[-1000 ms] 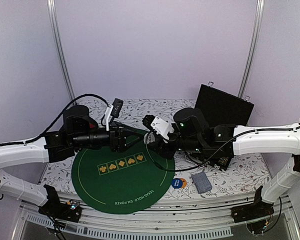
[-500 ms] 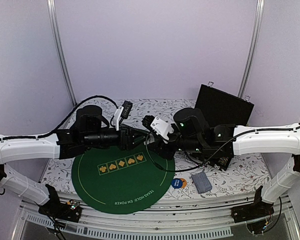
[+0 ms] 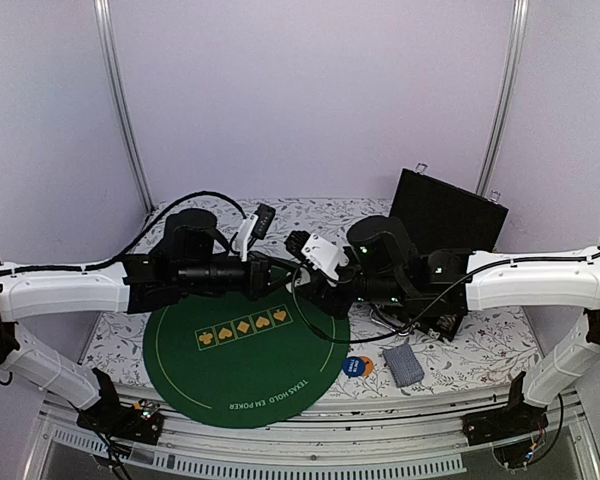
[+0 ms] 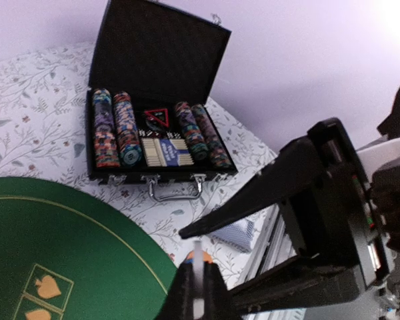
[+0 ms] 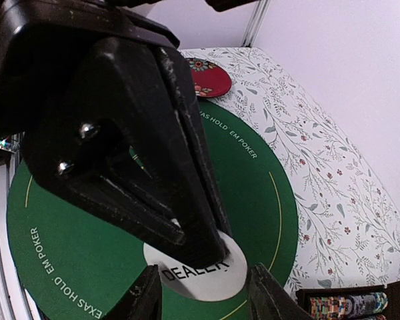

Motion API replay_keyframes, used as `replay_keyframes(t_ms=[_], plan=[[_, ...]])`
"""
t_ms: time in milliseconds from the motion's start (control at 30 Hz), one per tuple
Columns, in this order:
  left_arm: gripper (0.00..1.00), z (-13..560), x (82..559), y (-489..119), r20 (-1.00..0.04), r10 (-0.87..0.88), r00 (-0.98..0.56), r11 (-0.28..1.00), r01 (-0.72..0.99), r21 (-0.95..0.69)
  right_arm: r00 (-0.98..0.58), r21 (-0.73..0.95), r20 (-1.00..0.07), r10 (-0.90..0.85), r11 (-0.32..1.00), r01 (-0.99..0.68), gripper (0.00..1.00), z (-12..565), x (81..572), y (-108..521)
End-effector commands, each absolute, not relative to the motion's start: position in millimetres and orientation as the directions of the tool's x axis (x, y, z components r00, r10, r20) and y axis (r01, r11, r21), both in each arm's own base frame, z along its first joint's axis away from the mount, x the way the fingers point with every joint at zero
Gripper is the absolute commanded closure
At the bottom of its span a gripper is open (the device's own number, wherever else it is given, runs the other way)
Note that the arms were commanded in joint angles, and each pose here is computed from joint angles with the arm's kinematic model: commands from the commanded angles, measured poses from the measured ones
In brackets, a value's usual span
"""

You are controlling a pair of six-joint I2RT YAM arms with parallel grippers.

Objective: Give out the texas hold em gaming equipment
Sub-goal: Pass from the right arm to the left, then place the dealer button in the dealer area.

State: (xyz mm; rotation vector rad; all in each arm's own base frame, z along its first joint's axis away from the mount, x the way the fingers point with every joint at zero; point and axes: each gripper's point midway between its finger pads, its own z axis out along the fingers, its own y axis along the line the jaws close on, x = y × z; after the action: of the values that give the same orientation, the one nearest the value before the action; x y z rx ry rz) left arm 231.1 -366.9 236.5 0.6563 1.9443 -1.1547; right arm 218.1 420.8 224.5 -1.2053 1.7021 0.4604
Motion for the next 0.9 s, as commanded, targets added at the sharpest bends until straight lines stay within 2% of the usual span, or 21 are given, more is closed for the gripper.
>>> replay_keyframes(t_ms=[0,33,67,167,267,367,500,700,867], plan=[[1.00,240,232,-367,-0.823,0.064,-0.565,0.465,0.746,-0.476,-0.033,-0.226,-0.866,-0.498,0.450,-0.864,0.75,235,217,418],[1.00,241,234,-364,-0.824,0.053,-0.564,0.478,0.739,-0.475,-0.035,-0.232,-0.864,-0.502,0.459,-0.857,0.67,234,218,416],[1.00,240,241,-357,-0.821,0.027,-0.571,0.513,0.713,-0.478,-0.043,-0.236,-0.862,-0.505,0.474,-0.849,0.51,232,220,413],[1.00,227,269,-320,-0.792,-0.069,-0.607,0.619,0.596,-0.511,-0.059,-0.259,-0.856,-0.513,0.524,-0.811,0.24,229,227,402],[1.00,197,302,-266,-0.737,-0.197,-0.646,0.701,0.433,-0.567,-0.073,-0.273,-0.849,-0.523,0.553,-0.787,0.09,227,232,393],[1.00,165,324,-220,-0.703,-0.287,-0.651,0.753,0.300,-0.586,-0.095,-0.255,-0.851,-0.516,0.564,-0.785,0.04,225,230,388],[1.00,125,350,-184,-0.636,-0.365,-0.680,0.768,0.167,-0.618,-0.119,-0.239,-0.845,-0.521,0.568,-0.788,0.03,219,228,386],[1.00,75,384,-193,-0.555,-0.328,-0.765,0.770,0.123,-0.626,-0.179,-0.198,-0.827,-0.533,0.574,-0.795,0.00,208,231,380],[1.00,52,401,-210,-0.488,-0.315,-0.814,0.736,0.115,-0.667,-0.322,-0.048,-0.770,-0.551,0.554,-0.831,0.00,191,229,371]])
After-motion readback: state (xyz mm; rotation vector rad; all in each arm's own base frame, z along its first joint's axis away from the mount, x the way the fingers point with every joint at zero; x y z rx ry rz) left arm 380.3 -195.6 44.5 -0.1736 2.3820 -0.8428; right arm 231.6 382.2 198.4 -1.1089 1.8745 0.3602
